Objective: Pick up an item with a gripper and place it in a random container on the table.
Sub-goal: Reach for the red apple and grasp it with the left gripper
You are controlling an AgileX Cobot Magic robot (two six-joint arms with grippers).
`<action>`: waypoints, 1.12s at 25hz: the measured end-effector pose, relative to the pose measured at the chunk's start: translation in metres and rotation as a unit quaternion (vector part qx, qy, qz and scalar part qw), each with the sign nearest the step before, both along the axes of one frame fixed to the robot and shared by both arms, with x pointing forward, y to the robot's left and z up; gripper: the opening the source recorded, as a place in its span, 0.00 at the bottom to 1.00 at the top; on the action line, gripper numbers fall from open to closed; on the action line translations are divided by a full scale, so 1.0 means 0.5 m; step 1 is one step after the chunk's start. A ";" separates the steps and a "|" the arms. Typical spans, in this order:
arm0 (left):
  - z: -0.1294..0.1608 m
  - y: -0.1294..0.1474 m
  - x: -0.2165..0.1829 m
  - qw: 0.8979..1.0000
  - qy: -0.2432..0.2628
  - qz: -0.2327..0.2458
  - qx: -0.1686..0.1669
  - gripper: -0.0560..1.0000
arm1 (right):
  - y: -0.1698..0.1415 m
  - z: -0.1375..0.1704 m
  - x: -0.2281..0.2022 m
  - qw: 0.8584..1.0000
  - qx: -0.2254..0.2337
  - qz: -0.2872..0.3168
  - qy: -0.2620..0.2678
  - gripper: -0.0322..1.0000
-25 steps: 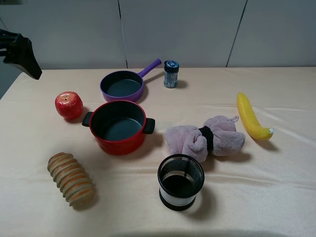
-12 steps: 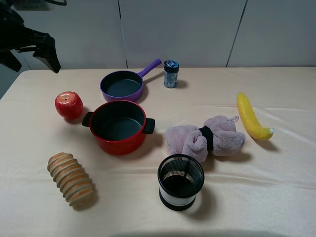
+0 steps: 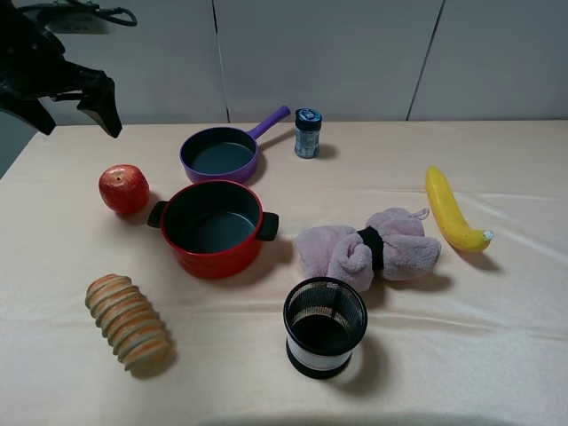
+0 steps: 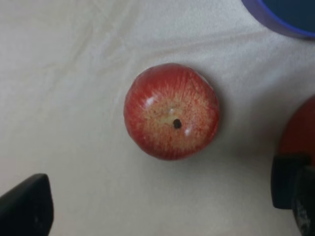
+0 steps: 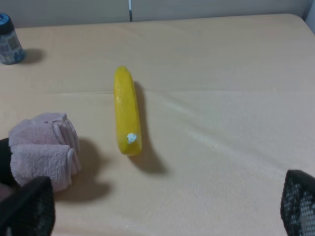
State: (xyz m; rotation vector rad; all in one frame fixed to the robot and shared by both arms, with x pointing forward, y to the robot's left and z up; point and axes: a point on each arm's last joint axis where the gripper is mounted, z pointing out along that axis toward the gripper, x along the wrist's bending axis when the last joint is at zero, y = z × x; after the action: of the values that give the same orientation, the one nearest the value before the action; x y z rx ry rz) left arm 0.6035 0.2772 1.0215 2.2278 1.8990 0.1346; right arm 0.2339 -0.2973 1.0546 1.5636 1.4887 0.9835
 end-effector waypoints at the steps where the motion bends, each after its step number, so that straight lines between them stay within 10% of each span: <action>1: -0.007 -0.001 0.002 1.000 0.005 -0.001 -0.003 0.99 | 0.000 0.000 0.000 1.000 0.000 0.000 0.000 0.70; 28: -0.184 -0.032 0.045 0.995 0.094 -0.013 0.030 0.99 | 0.000 0.000 0.000 1.000 0.000 0.000 0.000 0.70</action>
State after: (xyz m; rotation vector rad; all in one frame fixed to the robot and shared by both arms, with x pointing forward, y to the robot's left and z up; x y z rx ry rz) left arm 0.6262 0.2610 0.9294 2.3801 1.9824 -0.0231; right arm 0.2339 -0.2973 1.0546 1.5636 1.4887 0.9835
